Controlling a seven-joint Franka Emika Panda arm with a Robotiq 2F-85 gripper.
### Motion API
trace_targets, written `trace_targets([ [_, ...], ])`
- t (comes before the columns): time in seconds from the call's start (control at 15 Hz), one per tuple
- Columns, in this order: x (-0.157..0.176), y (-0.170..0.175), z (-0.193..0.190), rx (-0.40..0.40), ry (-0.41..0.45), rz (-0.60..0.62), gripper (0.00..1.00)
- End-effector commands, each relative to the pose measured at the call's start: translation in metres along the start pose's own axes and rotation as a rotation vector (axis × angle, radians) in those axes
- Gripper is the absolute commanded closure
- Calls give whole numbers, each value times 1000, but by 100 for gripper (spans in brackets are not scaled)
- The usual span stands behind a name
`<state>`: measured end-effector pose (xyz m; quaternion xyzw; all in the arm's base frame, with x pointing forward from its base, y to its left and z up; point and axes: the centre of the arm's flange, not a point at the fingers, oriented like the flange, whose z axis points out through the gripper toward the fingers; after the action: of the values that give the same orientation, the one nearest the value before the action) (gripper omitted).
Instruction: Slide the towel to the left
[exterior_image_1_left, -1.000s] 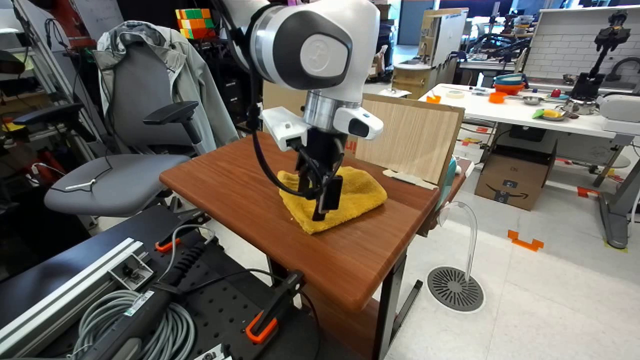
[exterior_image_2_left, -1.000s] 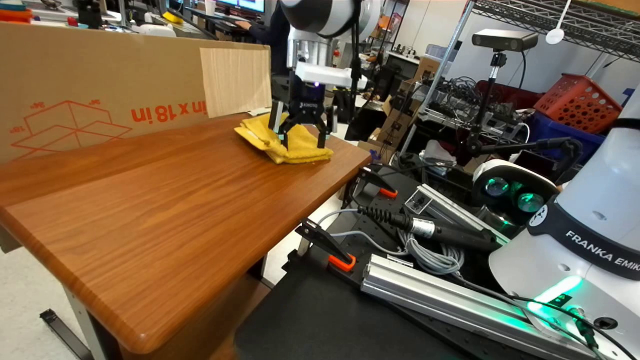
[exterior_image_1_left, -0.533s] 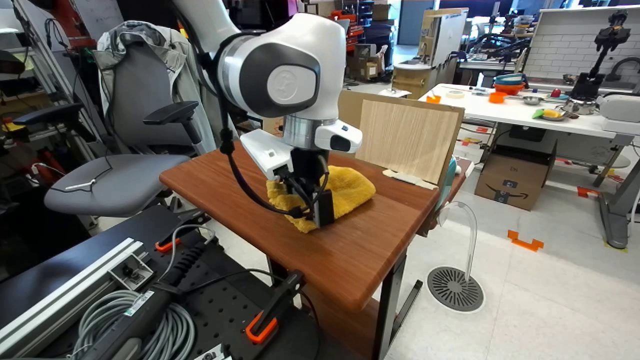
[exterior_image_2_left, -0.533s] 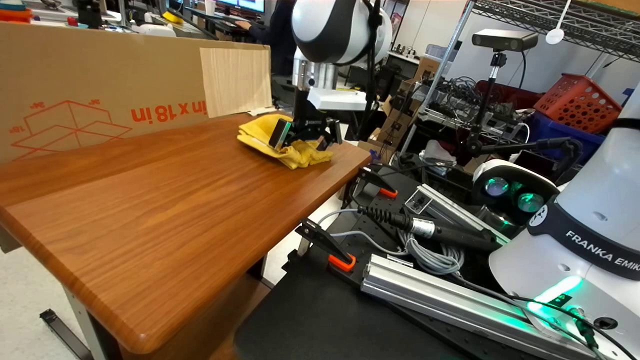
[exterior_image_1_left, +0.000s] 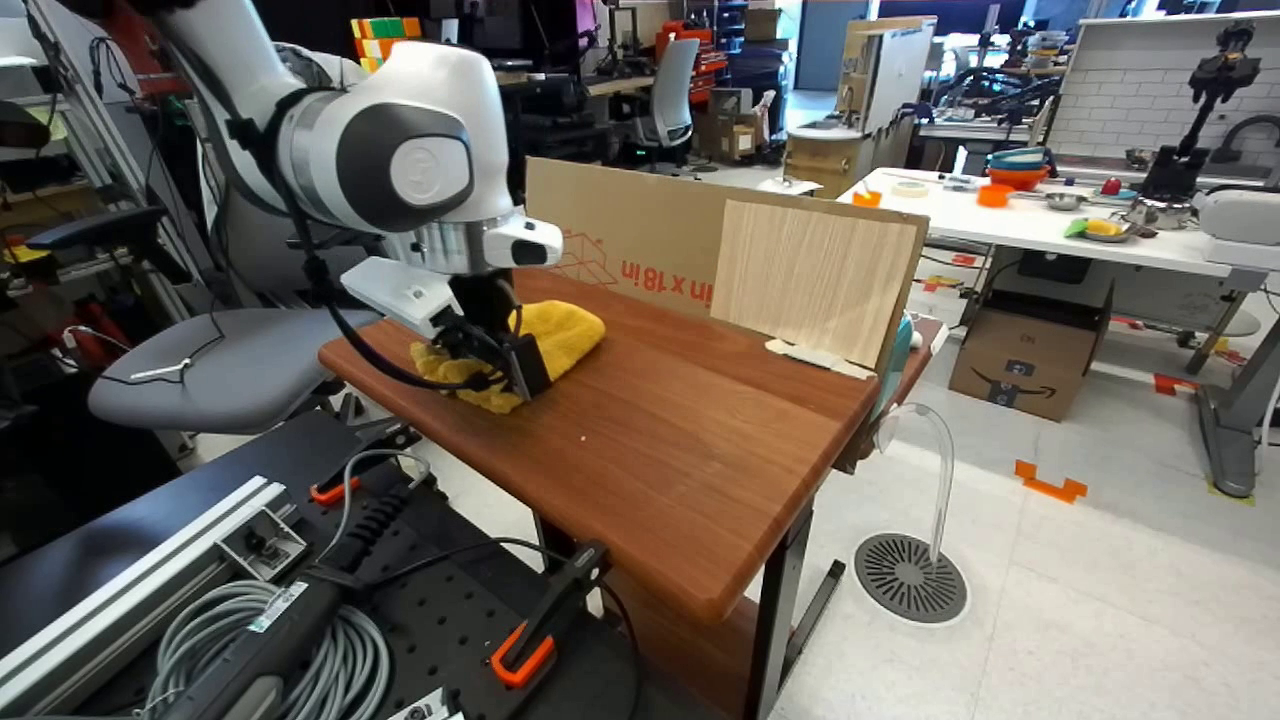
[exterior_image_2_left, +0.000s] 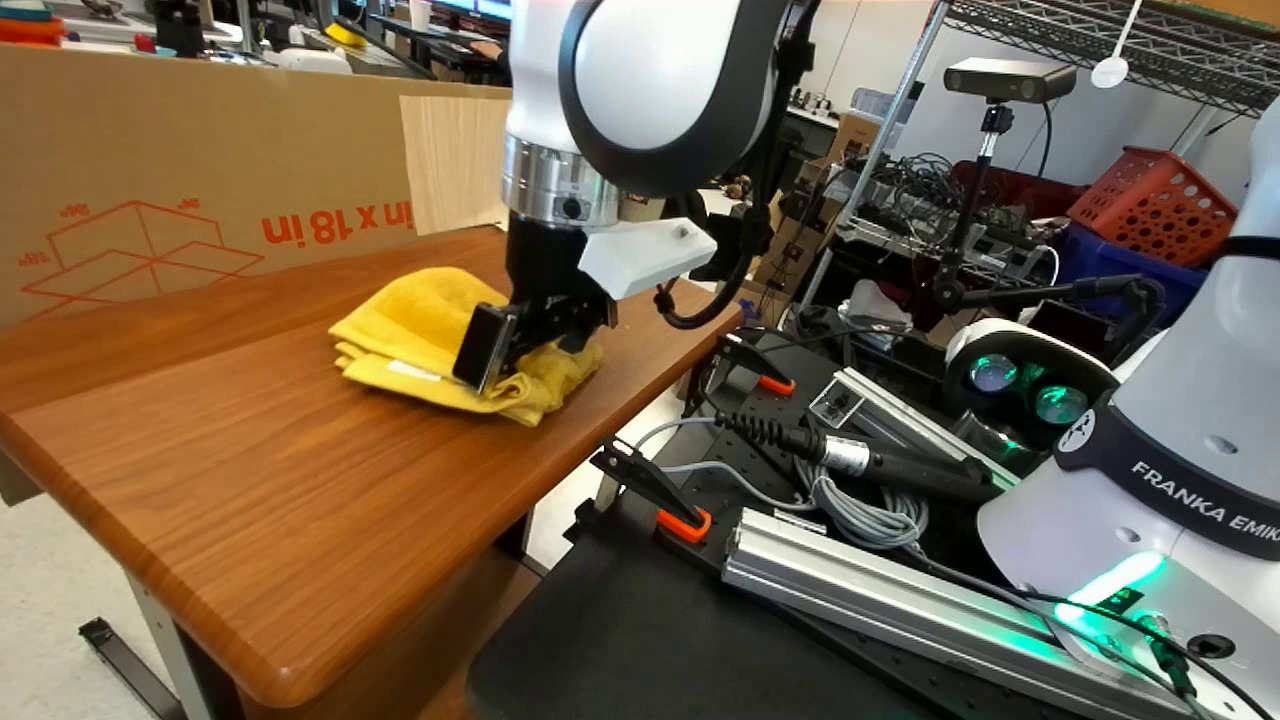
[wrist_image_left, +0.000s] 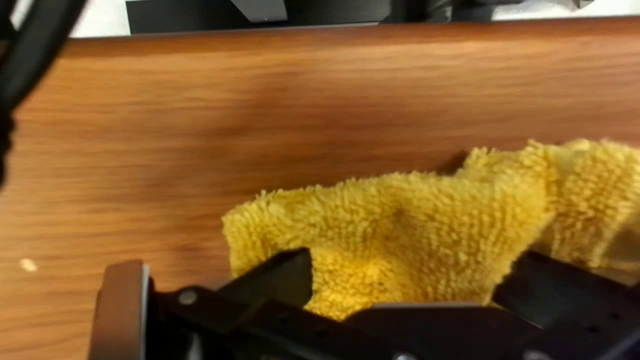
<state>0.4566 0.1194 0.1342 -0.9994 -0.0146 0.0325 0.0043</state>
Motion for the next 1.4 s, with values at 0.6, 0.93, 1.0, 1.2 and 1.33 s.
trace_targets([
  [0.6,98,-44,-50,100,148,146,0],
  [0.93,100,69,-46,52,116,298,0],
  [1.0,95,95,-42,41,94,335,0],
  [1.2,86,140,-42,37,79,392,0],
  [1.33,88,140,-38,24,94,393,0],
])
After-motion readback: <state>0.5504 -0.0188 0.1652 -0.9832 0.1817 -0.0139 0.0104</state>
